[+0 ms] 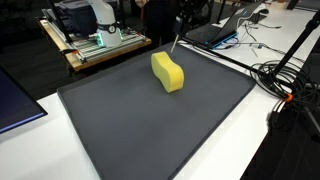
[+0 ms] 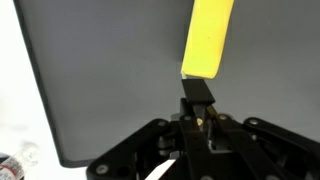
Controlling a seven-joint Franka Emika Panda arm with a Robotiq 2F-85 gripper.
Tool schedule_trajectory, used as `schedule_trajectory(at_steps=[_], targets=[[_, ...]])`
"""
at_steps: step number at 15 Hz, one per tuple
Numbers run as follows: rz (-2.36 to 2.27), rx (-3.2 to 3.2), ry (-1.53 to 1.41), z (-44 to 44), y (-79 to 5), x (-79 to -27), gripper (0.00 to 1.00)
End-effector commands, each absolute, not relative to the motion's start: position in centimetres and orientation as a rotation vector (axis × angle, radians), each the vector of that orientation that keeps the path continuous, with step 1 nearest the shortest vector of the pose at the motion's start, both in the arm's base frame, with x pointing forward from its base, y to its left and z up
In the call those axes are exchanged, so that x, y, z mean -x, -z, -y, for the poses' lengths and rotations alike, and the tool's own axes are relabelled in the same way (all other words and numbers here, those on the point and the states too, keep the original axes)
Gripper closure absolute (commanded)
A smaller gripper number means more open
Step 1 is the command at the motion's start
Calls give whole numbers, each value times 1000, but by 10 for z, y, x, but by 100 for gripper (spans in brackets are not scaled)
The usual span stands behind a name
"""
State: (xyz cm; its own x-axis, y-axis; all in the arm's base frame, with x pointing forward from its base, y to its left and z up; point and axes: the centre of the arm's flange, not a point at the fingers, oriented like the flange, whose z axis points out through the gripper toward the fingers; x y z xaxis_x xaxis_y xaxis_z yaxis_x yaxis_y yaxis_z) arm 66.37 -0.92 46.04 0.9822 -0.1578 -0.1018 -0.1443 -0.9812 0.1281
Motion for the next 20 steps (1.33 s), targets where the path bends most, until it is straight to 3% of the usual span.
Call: schedule_trajectory(at_steps=[1,7,12,20], targets=[[287,-3162,308,34,-465,-658,97],[436,-3434,356,109,-465,-631,97],[367,-3607,210,159,-453,-602,97],[141,-3623,65,172,-422,-547,97]])
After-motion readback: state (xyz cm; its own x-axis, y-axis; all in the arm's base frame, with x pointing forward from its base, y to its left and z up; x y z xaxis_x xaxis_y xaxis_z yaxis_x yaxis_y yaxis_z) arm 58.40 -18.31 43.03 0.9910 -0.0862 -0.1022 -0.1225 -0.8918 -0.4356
